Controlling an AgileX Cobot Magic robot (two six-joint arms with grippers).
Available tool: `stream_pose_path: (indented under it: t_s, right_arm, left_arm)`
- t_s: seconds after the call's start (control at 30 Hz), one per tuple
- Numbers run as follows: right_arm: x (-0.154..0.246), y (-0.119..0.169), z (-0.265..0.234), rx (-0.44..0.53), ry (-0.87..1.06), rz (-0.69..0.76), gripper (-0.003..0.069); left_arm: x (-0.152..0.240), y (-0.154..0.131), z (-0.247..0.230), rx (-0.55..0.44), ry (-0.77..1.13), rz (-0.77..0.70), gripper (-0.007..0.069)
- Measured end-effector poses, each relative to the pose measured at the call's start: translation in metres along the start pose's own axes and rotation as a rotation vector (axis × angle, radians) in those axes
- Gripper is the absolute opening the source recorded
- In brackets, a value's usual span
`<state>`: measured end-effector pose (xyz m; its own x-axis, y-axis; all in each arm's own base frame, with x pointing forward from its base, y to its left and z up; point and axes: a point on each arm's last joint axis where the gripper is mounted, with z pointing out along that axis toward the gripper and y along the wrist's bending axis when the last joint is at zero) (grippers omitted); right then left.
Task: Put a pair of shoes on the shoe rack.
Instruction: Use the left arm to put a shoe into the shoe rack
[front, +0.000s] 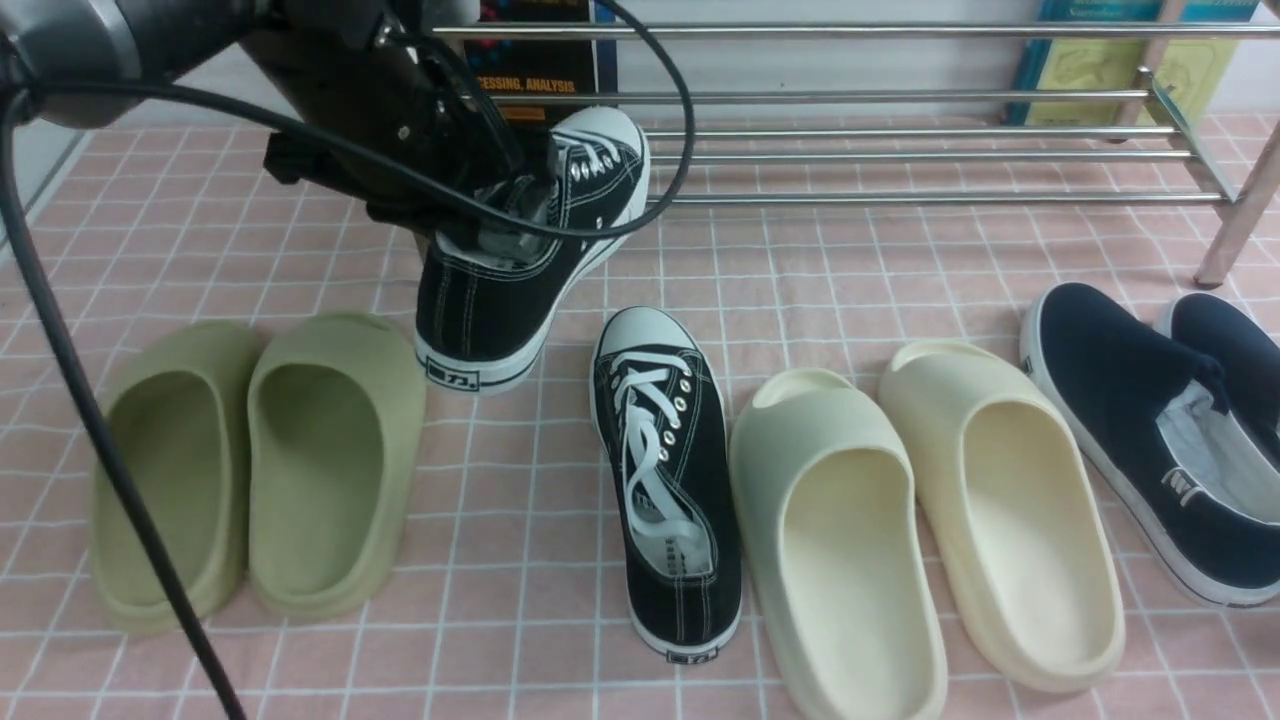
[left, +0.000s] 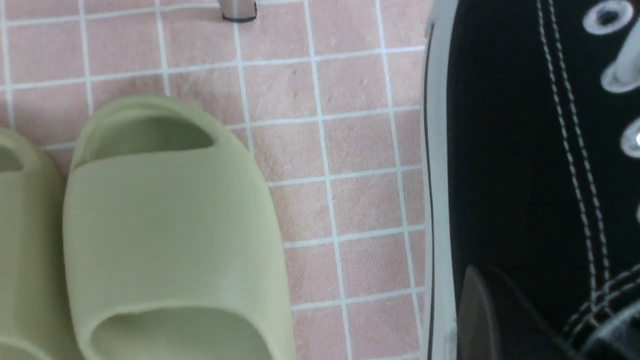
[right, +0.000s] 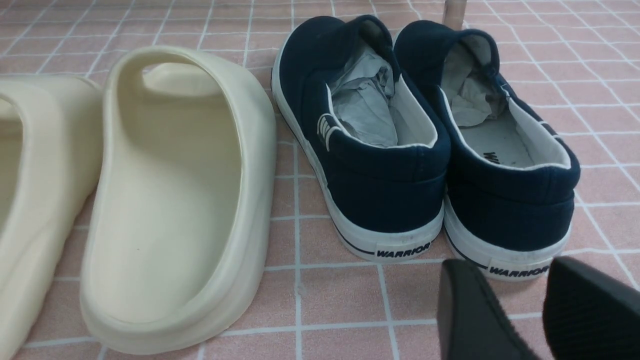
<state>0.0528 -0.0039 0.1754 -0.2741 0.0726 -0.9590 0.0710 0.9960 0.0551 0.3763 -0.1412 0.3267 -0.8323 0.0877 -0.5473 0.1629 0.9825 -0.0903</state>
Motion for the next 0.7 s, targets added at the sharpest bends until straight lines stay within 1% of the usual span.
stream_pose_path:
  t_s: [0.07,0.13,0.17,0.33,0.47,0.6,0.7]
  right_arm:
    - [0.000,0.000,0.000,0.000,0.000,0.000,0.0240]
    - [0.000,0.000,0.000,0.000,0.000,-0.001,0.0240]
    - [0.000,0.000,0.000,0.000,0.000,-0.001,0.0240]
    - [0.000,0.000,0.000,0.000,0.000,0.000,0.0240]
    - [0.000,0.000,0.000,0.000,0.000,0.000,0.0240]
    - [0.000,0.000,0.000,0.000,0.000,0.000,0.0240]
    - [0.000,0.000,0.000,0.000,0.000,0.000,0.0240]
  left_arm:
    - [-0.001,-0.001,0.010,0.002,-0.009,0.000,0.0015]
    - [-0.005,-0.002,0.032,0.008,-0.040,-0.014,0.0015]
    - [-0.006,-0.002,0.033,0.011,-0.050,-0.019,0.0015]
    - [-0.016,-0.006,0.068,0.038,-0.161,-0.077,0.0015]
    - [-0.028,-0.008,0.085,0.058,-0.243,-0.116,0.0015]
    - [-0.041,-0.003,0.101,0.067,-0.290,-0.161,0.0018]
    - [-0.053,0.007,0.116,0.058,-0.315,-0.188,0.0019]
